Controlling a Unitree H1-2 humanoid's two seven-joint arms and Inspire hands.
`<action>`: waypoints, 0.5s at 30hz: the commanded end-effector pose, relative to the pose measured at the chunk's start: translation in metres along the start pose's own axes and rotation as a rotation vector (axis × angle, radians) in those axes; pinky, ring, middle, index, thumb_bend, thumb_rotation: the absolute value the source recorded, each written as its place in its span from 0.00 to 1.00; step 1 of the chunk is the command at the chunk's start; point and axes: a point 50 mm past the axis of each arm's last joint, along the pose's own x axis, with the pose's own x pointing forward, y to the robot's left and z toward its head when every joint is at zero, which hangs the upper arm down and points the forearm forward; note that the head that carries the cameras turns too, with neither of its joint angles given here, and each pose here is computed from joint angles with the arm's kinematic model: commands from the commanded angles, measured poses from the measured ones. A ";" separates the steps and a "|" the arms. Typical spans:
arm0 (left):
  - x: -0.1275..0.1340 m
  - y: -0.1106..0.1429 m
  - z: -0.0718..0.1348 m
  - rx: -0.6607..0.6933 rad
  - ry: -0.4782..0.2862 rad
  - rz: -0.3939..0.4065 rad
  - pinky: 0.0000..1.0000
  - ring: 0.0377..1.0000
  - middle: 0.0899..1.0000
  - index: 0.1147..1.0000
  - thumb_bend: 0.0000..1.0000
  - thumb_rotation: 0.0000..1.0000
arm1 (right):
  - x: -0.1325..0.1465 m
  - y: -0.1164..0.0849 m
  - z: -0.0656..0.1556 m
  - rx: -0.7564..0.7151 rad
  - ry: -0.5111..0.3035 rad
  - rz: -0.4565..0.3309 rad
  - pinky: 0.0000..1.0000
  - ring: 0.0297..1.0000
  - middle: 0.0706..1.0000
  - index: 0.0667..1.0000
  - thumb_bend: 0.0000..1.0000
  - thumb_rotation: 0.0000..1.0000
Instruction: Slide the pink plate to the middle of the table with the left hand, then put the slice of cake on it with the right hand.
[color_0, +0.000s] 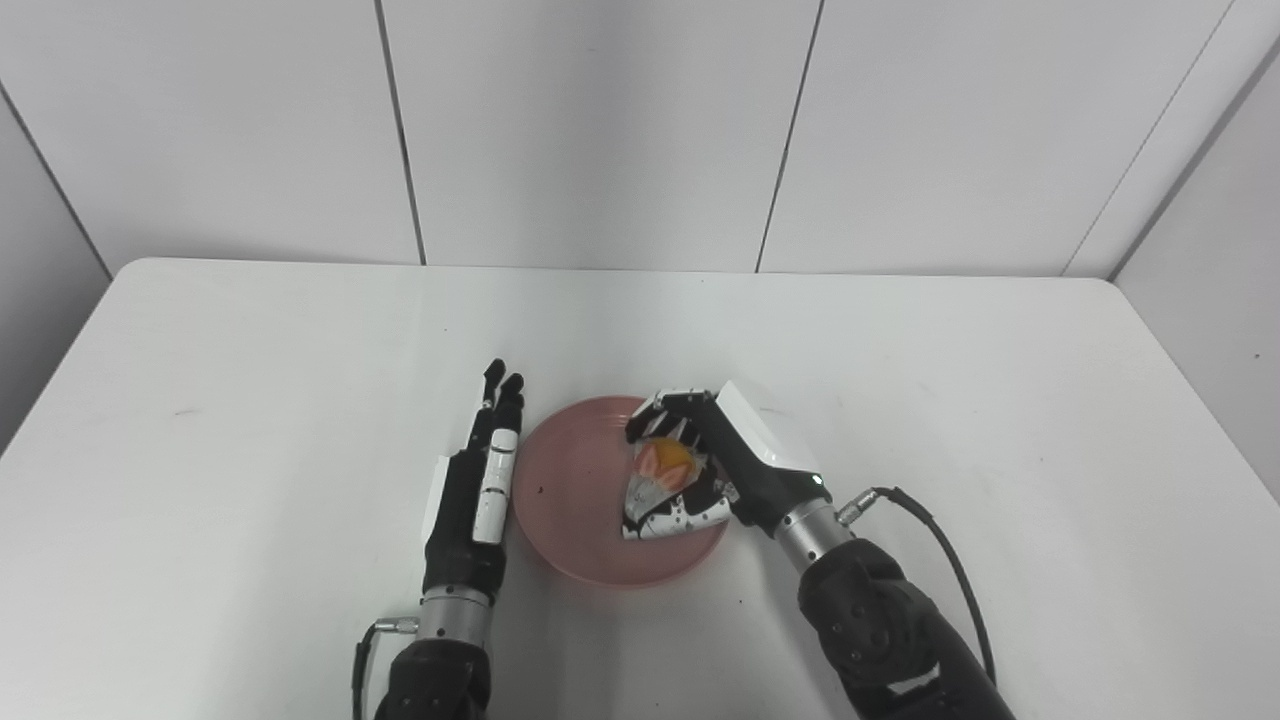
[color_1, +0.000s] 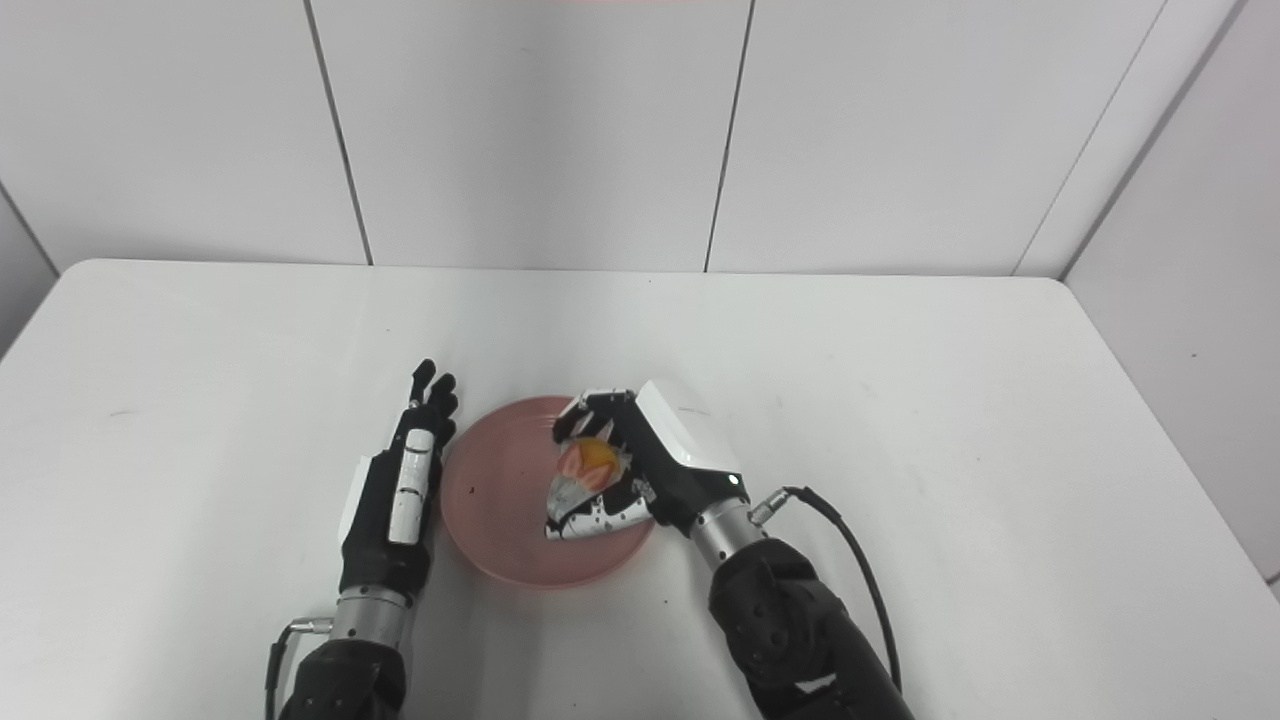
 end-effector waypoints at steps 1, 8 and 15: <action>-0.002 -0.005 0.000 -0.005 -0.003 -0.001 1.00 0.98 0.97 0.98 0.59 1.00 | 0.011 -0.011 0.015 -0.030 -0.091 -0.049 0.31 0.39 0.46 0.48 0.51 0.00; -0.002 -0.007 0.002 -0.007 0.006 -0.008 0.99 0.98 0.97 0.98 0.64 1.00 | 0.015 0.003 0.010 -0.007 -0.087 -0.027 0.31 0.38 0.45 0.49 0.51 0.00; -0.001 -0.007 0.002 -0.002 -0.004 -0.012 0.98 0.98 0.97 0.98 0.65 1.00 | 0.011 0.006 0.009 -0.070 -0.157 -0.059 0.52 0.62 0.60 0.47 0.51 0.09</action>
